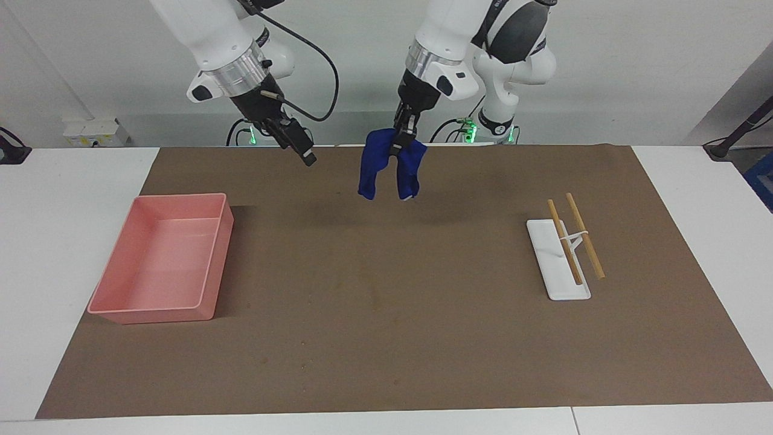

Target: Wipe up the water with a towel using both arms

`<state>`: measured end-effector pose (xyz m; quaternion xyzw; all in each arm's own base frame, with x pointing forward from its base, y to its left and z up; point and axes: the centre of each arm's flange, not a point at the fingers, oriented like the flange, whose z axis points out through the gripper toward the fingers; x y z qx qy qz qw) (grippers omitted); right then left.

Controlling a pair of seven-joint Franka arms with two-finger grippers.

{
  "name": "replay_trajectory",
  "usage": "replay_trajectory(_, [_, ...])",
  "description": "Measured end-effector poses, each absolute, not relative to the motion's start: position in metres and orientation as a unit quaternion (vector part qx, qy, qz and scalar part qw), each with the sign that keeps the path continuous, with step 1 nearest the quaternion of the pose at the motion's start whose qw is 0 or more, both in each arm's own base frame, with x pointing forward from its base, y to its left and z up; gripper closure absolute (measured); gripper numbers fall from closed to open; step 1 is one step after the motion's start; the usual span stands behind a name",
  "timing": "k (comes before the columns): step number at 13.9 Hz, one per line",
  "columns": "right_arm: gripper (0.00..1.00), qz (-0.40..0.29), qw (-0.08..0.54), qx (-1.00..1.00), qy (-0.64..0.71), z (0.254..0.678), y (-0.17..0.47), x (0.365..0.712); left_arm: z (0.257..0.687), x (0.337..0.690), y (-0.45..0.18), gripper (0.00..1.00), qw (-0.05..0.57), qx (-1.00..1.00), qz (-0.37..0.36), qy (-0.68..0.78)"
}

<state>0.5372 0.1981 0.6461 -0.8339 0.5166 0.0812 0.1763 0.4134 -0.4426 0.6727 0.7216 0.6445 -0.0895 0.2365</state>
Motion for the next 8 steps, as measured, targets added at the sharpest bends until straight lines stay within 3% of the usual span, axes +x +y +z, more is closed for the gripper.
replay_trajectory(5, [0.04, 0.119, 0.172, -0.796, 0.568, 0.641, 0.202, 0.536, 0.698, 0.392, -0.469, 0.78, 0.297, 0.685, -0.061, 0.663])
replay_trajectory(8, [0.04, 0.138, 0.156, -0.793, 0.572, 0.638, 0.199, 0.531, 0.701, 0.398, -0.465, 0.78, 0.308, 0.673, -0.058, 0.67])
